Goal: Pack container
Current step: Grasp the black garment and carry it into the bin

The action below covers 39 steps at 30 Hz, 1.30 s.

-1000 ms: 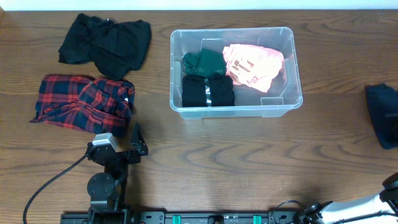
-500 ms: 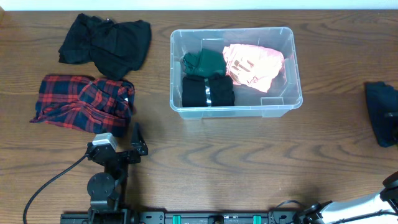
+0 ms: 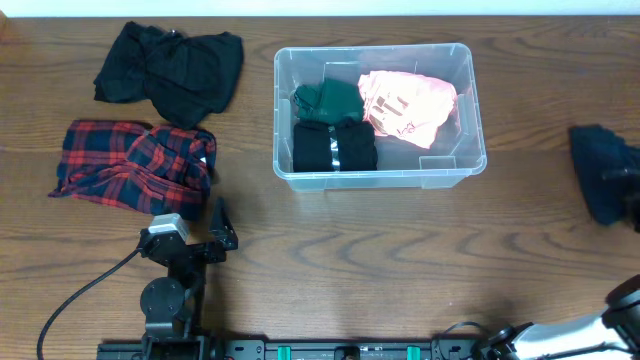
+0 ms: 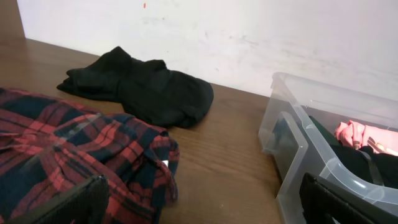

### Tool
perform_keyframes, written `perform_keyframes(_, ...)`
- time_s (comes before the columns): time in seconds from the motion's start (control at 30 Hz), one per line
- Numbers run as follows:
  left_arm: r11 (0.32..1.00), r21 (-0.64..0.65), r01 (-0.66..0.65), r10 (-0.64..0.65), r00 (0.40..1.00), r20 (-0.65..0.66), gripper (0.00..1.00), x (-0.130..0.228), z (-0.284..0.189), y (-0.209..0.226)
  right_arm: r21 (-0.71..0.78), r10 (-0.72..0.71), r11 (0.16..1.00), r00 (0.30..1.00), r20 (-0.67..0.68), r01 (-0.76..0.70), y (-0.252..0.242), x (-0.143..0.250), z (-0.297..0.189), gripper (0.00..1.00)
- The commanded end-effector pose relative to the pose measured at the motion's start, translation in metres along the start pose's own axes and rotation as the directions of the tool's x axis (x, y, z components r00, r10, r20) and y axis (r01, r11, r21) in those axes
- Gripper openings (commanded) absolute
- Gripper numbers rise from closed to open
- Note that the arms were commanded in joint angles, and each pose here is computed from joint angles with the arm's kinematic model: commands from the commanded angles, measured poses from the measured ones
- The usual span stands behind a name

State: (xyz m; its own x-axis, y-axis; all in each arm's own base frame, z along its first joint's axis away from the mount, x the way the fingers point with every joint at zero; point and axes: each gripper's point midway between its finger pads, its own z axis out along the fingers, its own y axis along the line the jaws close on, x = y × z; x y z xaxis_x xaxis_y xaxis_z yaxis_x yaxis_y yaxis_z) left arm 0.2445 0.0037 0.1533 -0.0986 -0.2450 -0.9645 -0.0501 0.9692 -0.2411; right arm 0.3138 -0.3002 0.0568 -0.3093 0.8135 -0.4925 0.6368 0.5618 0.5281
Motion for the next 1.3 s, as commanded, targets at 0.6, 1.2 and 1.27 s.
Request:
perform_keyframes(0.6,0.999,-0.034,-0.018,0.017,0.999,-0.044,0.98,0.016,0.001,0.008,-0.849,-0.425,0.416,0.895,0.136,0.326,0.339,0.076,-0.196,0.01)
perform_keyframes(1.2,0.999,-0.034,-0.018,0.017,0.999,-0.044,0.98,0.016,0.001,0.008,-0.818,-0.505,0.480,0.862,0.037,0.316,0.347,0.124,-0.149,0.01)
perform_keyframes(1.27,0.999,-0.034,-0.018,0.017,0.999,-0.044,0.98,0.016,0.001,0.008,-0.747,-0.488,0.571,0.873,0.024,0.340,0.334,0.119,-0.132,0.01)
